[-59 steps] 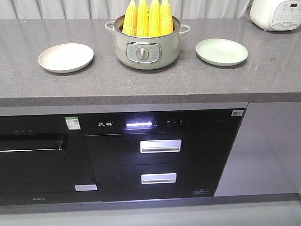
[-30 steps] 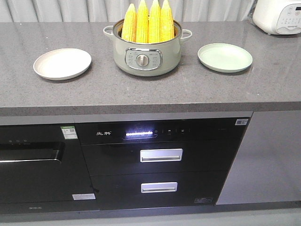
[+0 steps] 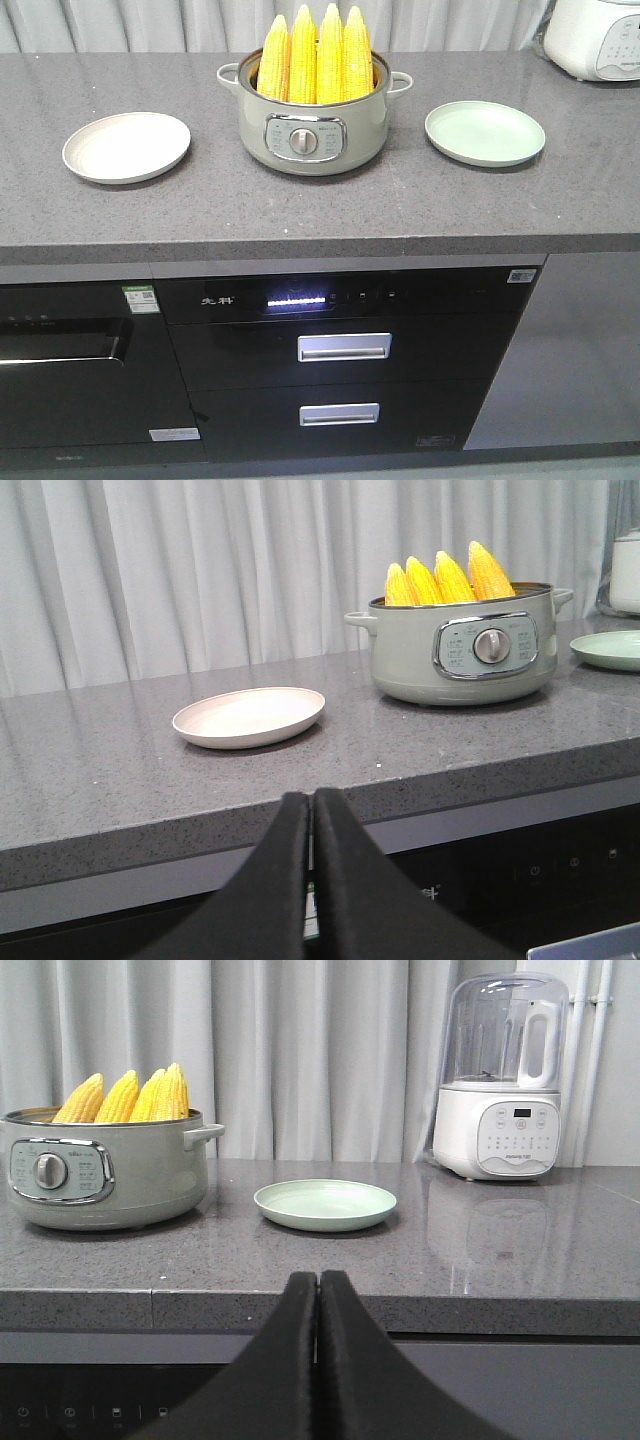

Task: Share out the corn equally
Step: 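Continue driving forward until the counter edge is close, then drive closer and center the pot between the two plates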

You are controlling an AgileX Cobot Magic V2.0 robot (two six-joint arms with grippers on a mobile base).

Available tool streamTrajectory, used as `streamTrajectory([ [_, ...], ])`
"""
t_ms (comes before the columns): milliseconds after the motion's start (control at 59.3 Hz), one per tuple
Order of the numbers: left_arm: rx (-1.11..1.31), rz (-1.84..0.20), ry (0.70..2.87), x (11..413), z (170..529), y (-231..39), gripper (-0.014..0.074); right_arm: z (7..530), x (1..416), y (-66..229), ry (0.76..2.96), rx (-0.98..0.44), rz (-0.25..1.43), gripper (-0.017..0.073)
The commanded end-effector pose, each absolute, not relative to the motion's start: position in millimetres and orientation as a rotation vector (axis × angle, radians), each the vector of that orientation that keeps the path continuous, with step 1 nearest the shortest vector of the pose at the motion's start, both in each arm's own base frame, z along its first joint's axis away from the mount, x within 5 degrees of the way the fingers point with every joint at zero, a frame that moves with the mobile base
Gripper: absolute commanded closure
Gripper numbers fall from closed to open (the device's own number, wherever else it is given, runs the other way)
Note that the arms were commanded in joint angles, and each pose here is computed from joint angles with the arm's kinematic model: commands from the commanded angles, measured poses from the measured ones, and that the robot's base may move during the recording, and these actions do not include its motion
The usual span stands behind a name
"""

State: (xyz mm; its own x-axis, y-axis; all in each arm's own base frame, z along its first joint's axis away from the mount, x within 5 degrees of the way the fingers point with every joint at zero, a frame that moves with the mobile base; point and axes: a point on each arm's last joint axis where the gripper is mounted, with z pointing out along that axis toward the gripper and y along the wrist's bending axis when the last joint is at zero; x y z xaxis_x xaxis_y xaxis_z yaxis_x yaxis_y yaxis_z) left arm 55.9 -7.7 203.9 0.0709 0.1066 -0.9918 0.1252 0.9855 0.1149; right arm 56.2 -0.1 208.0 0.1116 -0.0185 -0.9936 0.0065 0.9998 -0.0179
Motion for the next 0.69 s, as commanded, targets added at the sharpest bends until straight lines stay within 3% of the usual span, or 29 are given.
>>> streamTrajectory([
  [0, 0.154, -0.011, 1.431, 55.0, 207.1, -5.8, 0.0600, 211.1, 55.2, 0.5, 1.390, -0.022, -0.022, 0.0562],
  [675, 0.154, -0.011, 1.431, 55.0, 207.1, -5.8, 0.0600, 211.1, 55.2, 0.5, 1.390, -0.022, -0.022, 0.0562],
])
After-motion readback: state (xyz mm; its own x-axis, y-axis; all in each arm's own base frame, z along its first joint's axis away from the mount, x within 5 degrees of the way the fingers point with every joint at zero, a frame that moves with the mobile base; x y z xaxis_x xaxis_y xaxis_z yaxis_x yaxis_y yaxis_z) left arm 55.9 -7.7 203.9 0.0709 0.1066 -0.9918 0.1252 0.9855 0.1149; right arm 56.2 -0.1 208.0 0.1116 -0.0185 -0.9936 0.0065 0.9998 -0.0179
